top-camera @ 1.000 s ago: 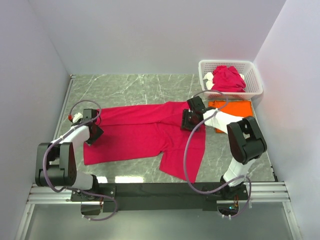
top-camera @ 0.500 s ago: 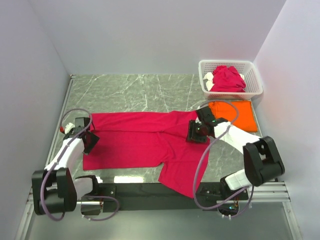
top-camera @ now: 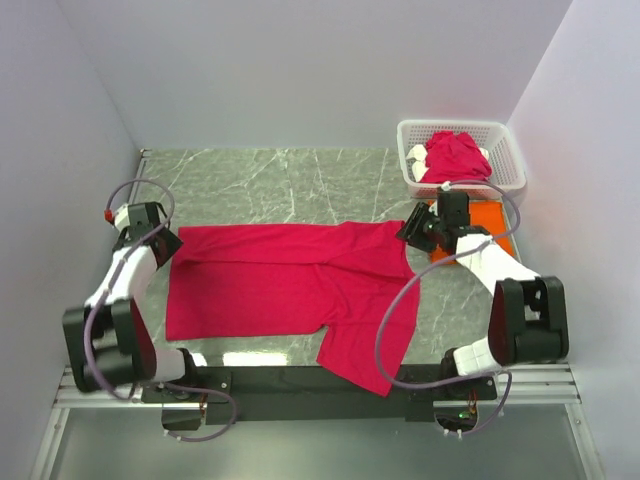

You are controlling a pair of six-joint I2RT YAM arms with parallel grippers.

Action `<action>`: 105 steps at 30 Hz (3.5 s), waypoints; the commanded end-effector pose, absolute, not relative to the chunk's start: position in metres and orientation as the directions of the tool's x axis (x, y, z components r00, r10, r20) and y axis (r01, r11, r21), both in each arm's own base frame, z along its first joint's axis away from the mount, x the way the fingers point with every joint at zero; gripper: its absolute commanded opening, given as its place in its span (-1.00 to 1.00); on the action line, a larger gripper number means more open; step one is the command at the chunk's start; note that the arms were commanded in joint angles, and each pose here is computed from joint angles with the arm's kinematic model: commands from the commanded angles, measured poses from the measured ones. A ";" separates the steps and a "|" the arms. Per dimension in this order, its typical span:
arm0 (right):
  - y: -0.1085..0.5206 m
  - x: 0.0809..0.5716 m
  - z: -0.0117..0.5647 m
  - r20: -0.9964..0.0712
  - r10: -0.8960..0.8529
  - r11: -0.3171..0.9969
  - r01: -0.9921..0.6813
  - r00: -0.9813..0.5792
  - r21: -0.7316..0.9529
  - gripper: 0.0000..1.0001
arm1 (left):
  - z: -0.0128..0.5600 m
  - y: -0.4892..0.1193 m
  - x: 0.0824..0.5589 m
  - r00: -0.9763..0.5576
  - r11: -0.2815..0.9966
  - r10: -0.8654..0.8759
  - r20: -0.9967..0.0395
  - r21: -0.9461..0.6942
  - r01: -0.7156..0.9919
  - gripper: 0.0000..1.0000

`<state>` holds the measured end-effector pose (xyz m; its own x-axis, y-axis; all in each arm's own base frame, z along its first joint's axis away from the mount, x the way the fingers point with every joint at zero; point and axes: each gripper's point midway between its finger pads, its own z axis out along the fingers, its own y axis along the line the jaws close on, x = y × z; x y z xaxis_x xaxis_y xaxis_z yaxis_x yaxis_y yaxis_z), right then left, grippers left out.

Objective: Fold and stack the t-shirts
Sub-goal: Fold the tshirt

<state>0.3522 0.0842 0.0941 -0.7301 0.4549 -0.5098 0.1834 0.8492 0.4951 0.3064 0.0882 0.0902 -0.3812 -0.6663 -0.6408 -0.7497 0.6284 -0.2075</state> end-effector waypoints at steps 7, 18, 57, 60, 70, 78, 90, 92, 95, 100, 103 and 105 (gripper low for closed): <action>0.081 0.400 0.095 -0.540 0.490 0.827 0.169 -0.685 0.536 0.00 | 0.089 0.095 0.391 -0.445 0.729 -0.630 -0.637 -0.288 -0.621 0.13; 0.067 0.424 0.067 -0.537 0.479 0.850 0.214 -0.695 0.481 0.00 | 0.065 0.093 0.417 -0.523 0.774 -0.598 -0.608 -0.269 -0.573 0.14; 0.071 0.445 0.060 -0.503 0.486 0.829 0.193 -0.715 0.525 -0.93 | 0.053 0.093 0.427 -0.585 0.807 -0.535 -0.609 -0.165 -0.567 -0.99; 0.053 0.448 0.061 -0.500 0.517 0.820 0.233 -0.694 0.523 -1.00 | 0.056 0.098 0.434 -0.578 0.804 -0.531 -0.619 -0.154 -0.574 -0.99; 0.054 0.448 0.065 -0.494 0.509 0.815 0.209 -0.705 0.541 -1.00 | 0.052 0.093 0.426 -0.582 0.801 -0.546 -0.603 -0.170 -0.574 -0.29; 0.056 0.449 0.064 -0.487 0.505 0.811 0.198 -0.713 0.551 -1.00 | 0.042 0.085 0.426 -0.605 0.811 -0.547 -0.579 -0.188 -0.554 -0.20; 0.060 0.449 0.063 -0.478 0.509 0.801 0.192 -0.716 0.566 -1.00 | 0.038 0.078 0.424 -0.616 0.814 -0.557 -0.557 -0.218 -0.539 -0.22; 0.060 0.448 0.062 -0.477 0.509 0.801 0.193 -0.716 0.566 -1.00 | 0.035 0.079 0.424 -0.619 0.813 -0.557 -0.554 -0.211 -0.544 -0.31; 0.059 0.448 0.062 -0.477 0.506 0.804 0.194 -0.718 0.562 -1.00 | 0.034 0.081 0.424 -0.620 0.812 -0.555 -0.554 -0.199 -0.548 -0.50; 0.058 0.448 0.062 -0.480 0.507 0.806 0.197 -0.716 0.558 -1.00 | 0.035 0.085 0.423 -0.622 0.815 -0.543 -0.564 -0.177 -0.551 -0.70; 0.058 0.448 0.063 -0.480 0.509 0.806 0.199 -0.715 0.558 -1.00 | 0.030 0.086 0.422 -0.629 0.815 -0.543 -0.556 -0.166 -0.556 -0.75; 0.058 0.448 0.062 -0.480 0.507 0.808 0.200 -0.716 0.555 -1.00 | 0.029 0.086 0.423 -0.632 0.817 -0.541 -0.556 -0.167 -0.552 -0.83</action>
<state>0.4308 0.0594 0.0390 -0.7484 0.5153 -0.4175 0.2476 0.8011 0.5449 0.4171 0.0837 0.0297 -0.6293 -0.5570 -0.5420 -0.5610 0.8082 -0.1791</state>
